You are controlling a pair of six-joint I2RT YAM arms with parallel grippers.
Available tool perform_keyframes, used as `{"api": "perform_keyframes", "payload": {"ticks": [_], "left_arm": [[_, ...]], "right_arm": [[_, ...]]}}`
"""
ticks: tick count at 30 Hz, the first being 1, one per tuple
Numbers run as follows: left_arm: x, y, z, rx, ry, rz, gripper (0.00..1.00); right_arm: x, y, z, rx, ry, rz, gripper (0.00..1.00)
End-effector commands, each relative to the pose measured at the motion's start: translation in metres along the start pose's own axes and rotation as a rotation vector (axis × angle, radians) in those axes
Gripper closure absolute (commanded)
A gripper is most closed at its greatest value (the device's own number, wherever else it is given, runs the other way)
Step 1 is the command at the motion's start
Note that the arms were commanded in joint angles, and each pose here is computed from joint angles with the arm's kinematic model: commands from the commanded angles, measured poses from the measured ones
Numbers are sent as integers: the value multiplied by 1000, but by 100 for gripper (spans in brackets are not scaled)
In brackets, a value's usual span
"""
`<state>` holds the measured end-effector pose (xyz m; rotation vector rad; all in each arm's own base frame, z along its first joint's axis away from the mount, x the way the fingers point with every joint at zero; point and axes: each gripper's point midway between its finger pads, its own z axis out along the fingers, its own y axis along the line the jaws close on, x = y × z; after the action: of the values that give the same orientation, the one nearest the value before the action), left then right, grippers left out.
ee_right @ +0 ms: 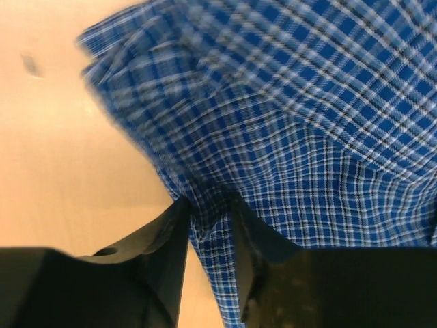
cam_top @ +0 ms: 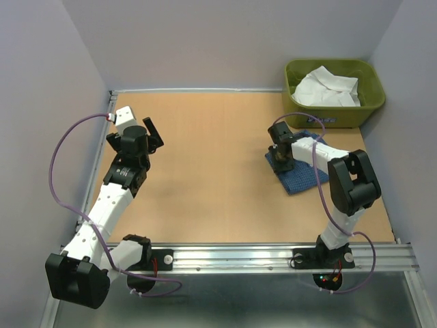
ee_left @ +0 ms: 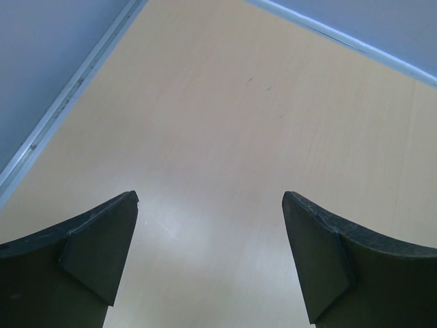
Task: Fold and stack the long sleeve shirts
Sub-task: Neatly place the folded shirt to the corner
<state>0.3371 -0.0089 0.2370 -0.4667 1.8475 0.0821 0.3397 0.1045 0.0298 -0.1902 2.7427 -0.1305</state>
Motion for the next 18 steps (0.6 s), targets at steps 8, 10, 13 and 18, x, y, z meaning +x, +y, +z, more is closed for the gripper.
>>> {"api": "perform_keyframes", "payload": {"ticks": [8, 10, 13, 18], "left_arm": [[-16, 2, -7, 10, -59, -25, 1], [-17, 2, -8, 11, -61, -27, 1], [-18, 3, -9, 10, -66, -29, 1], [-22, 4, -14, 19, -81, -42, 1]], "right_arm": [[31, -79, 15, 350, 63, 20, 99], [27, -100, 15, 393, 58, 72, 99], [18, -126, 14, 473, 37, 118, 99], [12, -141, 19, 496, 17, 257, 99]]}}
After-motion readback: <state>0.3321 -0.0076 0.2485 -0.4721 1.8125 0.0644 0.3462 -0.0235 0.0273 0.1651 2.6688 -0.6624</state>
